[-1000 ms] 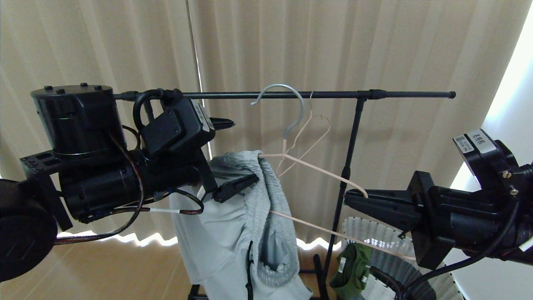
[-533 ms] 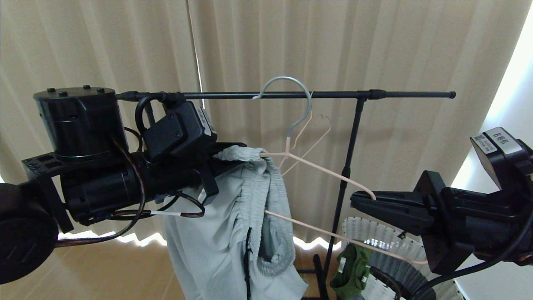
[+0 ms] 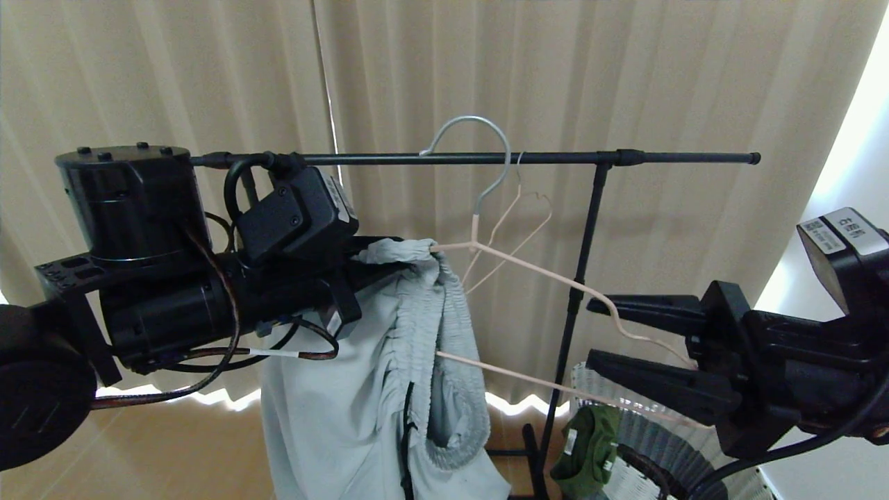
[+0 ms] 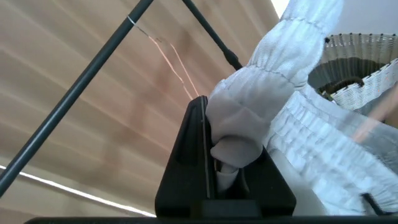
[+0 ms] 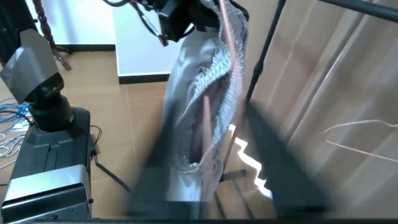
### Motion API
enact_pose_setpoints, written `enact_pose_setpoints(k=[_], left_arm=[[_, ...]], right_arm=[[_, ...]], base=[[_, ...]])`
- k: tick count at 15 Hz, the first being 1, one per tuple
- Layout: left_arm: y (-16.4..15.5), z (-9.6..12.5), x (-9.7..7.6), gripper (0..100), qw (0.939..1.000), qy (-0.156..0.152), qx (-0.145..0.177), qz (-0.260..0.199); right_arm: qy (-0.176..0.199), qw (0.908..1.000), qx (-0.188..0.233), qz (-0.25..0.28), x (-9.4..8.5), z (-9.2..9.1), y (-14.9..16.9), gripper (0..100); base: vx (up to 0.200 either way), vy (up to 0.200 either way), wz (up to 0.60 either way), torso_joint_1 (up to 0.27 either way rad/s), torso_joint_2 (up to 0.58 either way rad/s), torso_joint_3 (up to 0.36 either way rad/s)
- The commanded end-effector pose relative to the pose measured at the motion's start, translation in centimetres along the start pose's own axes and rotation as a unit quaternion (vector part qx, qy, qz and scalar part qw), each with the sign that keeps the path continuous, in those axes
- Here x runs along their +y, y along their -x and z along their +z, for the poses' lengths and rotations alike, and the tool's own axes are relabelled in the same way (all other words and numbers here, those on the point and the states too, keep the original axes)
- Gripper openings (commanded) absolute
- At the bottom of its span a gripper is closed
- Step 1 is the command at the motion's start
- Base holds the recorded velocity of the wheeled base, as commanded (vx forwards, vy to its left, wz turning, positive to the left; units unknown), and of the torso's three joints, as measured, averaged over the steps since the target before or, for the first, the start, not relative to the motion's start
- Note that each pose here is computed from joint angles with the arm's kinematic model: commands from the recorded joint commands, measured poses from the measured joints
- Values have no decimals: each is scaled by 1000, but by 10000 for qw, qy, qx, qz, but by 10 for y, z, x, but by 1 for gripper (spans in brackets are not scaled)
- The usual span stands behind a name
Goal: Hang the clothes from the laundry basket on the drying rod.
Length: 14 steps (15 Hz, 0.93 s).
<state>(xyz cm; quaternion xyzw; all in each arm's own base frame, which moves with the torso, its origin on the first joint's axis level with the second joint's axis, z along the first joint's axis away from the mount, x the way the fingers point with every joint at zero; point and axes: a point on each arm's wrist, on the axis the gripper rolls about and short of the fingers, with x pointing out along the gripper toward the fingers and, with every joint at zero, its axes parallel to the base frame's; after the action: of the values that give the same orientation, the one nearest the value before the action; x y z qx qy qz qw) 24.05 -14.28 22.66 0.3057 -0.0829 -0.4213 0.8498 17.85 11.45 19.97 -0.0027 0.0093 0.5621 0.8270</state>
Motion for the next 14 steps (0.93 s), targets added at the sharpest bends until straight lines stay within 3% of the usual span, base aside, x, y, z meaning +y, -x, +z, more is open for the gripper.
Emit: enact_pose_setpoints(k=[1,3,6,7,8,9,10,11,14], left_arm=[[4,-4,6,0,9997,5,125,186],[6,-11,11,0,9963,33,551,658],[12,-24,12,0,9804,136,1358,1419],[12,-24,12,0,9804,136,1358,1419],[15,-28,13,0,9656,397,1724,1906],[16,-29,14,0,9586,525,1841,2108],[16,-29,14,0,9586,525,1841,2108],[17,-31,14,0,9431,809,2049,2490],[19,-35,14,0,9235,1200,2208,2900]], right_arm=[[22,9997,-21,-240,-6,2,2,100],[132,9972,-99,-724,-16,4,9,100],[300,9896,-161,-1398,-28,5,18,100],[300,9896,-161,-1398,-28,5,18,100],[291,9847,-110,-1715,-31,3,20,100],[271,9815,-74,-1895,-32,2,20,100],[271,9815,-74,-1895,-32,2,20,100],[172,9722,67,-2334,-38,-4,17,100],[58,9630,246,-2684,-43,-13,11,100]], base=[[0,0,0,0,0,0],[0,0,0,0,0,0],[0,0,0,0,0,0],[0,0,0,0,0,0],[0,0,0,0,0,0],[0,0,0,0,0,0],[0,0,0,0,0,0],[0,0,0,0,0,0],[0,0,0,0,0,0]])
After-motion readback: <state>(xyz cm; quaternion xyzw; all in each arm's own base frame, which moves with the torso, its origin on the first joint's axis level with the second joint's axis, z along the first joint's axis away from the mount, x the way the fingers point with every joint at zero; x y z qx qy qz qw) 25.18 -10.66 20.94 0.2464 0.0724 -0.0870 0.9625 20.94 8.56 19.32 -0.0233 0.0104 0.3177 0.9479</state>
